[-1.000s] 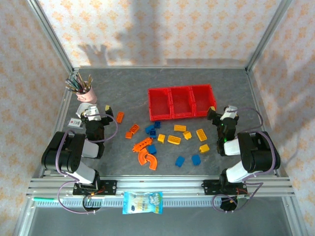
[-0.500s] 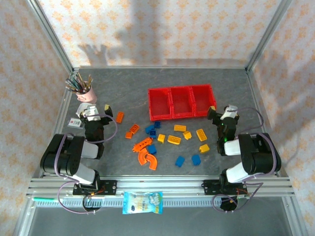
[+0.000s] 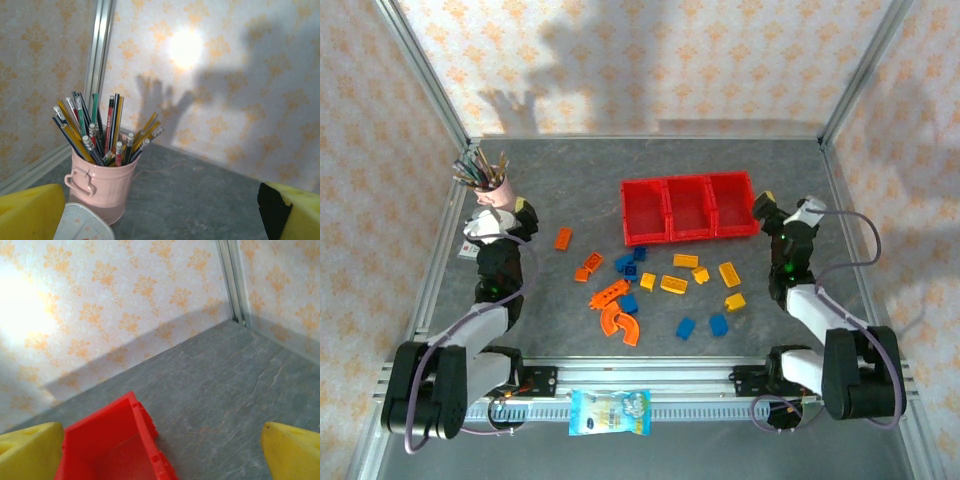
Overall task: Sort the legos into containers by color
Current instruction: Pick up the lego from the middle-left of the table.
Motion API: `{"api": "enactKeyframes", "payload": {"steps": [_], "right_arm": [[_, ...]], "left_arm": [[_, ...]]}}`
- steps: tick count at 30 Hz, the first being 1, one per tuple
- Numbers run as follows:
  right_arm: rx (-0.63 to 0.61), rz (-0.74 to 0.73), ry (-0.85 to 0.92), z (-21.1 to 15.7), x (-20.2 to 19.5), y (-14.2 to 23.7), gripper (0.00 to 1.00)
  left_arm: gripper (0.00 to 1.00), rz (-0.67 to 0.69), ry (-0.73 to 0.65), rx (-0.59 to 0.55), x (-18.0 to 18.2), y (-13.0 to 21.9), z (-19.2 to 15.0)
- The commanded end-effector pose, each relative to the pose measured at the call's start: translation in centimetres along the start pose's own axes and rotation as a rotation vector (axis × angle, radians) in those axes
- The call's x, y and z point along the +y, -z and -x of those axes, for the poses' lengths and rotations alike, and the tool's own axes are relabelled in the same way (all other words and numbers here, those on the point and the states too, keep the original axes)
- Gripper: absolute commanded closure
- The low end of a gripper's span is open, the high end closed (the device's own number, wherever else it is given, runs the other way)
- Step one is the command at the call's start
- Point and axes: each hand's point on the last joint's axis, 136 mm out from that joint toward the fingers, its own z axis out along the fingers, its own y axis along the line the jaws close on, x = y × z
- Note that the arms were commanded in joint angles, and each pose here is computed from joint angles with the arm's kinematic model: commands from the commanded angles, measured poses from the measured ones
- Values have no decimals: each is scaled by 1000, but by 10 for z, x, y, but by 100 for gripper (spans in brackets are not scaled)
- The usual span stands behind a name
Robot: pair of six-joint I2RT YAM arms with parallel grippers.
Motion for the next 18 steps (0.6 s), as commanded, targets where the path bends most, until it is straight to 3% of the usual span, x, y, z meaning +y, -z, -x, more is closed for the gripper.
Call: {"api": "enactKeyframes", "payload": {"steps": [1, 4, 6, 9, 18], "right_arm": [[157, -25, -141, -22, 0, 0, 0], [202, -40, -182, -26, 1, 1, 0], [212, -11, -196, -23, 8, 4, 0], [228, 43, -217, -21, 18, 9, 0], [434, 173, -113, -55, 67, 15, 0]], "left_arm": [[0, 43, 152, 33, 10, 5, -5], [0, 98, 261, 22, 23, 11, -6], [0, 135, 306, 78, 25, 11, -10], [0, 99, 297, 169, 15, 13, -15], [1, -20, 338, 423, -17, 28, -43]]}}
